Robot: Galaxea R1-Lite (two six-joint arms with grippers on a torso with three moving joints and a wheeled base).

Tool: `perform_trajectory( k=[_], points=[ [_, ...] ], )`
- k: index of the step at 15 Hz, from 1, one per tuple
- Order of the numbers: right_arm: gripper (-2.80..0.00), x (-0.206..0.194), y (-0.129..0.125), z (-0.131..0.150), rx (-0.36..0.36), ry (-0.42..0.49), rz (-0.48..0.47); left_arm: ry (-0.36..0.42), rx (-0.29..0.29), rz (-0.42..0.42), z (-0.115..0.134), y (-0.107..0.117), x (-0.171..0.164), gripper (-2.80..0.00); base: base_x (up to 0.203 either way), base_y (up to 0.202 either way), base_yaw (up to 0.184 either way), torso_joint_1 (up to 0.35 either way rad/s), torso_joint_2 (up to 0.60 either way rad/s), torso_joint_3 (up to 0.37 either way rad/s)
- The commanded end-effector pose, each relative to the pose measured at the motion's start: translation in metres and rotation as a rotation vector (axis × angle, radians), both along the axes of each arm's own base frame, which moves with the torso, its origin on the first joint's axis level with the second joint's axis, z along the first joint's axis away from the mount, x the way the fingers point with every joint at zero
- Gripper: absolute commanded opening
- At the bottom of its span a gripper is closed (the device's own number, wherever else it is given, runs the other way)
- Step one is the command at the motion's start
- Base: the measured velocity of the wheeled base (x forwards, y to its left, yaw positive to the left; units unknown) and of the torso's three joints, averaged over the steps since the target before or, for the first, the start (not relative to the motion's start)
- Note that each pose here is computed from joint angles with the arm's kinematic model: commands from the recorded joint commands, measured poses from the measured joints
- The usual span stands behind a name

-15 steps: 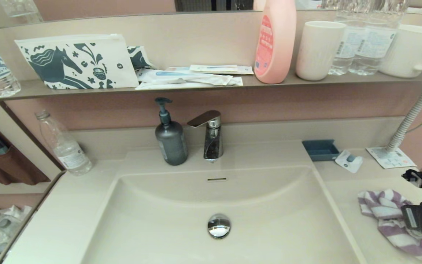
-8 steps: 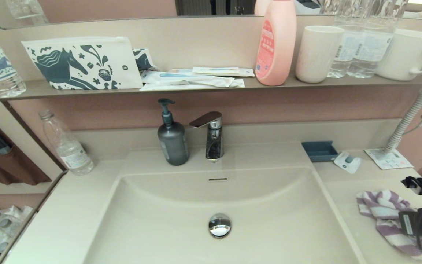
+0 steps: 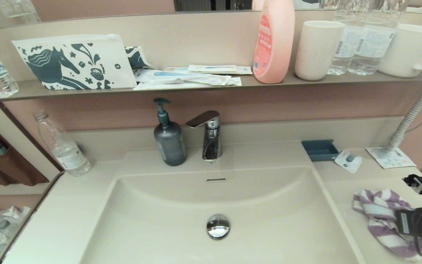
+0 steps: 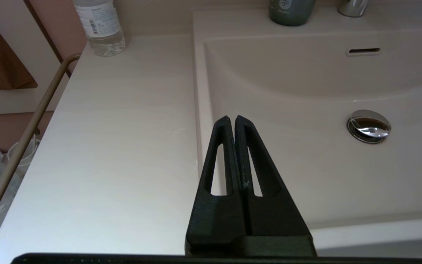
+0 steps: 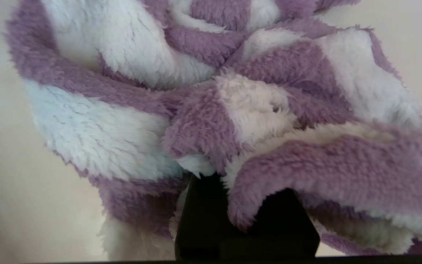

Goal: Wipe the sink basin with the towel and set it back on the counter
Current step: Wipe the sink

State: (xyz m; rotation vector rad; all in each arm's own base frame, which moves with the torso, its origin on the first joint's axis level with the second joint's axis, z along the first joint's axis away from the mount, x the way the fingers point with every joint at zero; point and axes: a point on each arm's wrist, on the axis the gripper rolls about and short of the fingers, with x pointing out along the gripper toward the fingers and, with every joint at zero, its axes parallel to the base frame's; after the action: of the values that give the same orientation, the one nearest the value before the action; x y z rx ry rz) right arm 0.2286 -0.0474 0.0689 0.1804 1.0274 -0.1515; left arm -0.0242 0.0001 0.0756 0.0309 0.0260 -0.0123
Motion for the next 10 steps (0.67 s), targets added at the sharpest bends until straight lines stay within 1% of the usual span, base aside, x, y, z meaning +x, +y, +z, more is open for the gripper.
perform_trajectory(
  k=[1,3,4,8,10],
  points=[
    [-2.8,0.008,0.011,0.007,0.006,-0.078,0.024,0.001,0.0,0.0,0.0,0.0,0.0,-2.8,0.0,0.0,0.0,0.0,0.0,0.0],
    [-2.8,0.018,0.027,0.012,0.02,-0.161,0.048,0.001,0.0,0.0,0.0,0.0,0.0,-2.8,0.0,0.0,0.0,0.0,0.0,0.0],
    [-2.8,0.023,0.032,0.012,0.021,-0.182,0.064,0.001,0.001,0.0,0.0,0.0,0.0,-2.8,0.0,0.0,0.0,0.0,0.0,0.0],
    [-2.8,0.047,0.041,0.011,0.022,-0.204,0.094,0.001,0.0,0.0,0.0,0.0,0.0,-2.8,0.0,0.0,0.0,0.0,0.0,0.0],
    [-2.8,0.064,0.041,0.01,0.021,-0.229,0.091,0.001,0.0,0.0,0.0,0.0,0.0,-2.8,0.0,0.0,0.0,0.0,0.0,0.0]
  ],
)
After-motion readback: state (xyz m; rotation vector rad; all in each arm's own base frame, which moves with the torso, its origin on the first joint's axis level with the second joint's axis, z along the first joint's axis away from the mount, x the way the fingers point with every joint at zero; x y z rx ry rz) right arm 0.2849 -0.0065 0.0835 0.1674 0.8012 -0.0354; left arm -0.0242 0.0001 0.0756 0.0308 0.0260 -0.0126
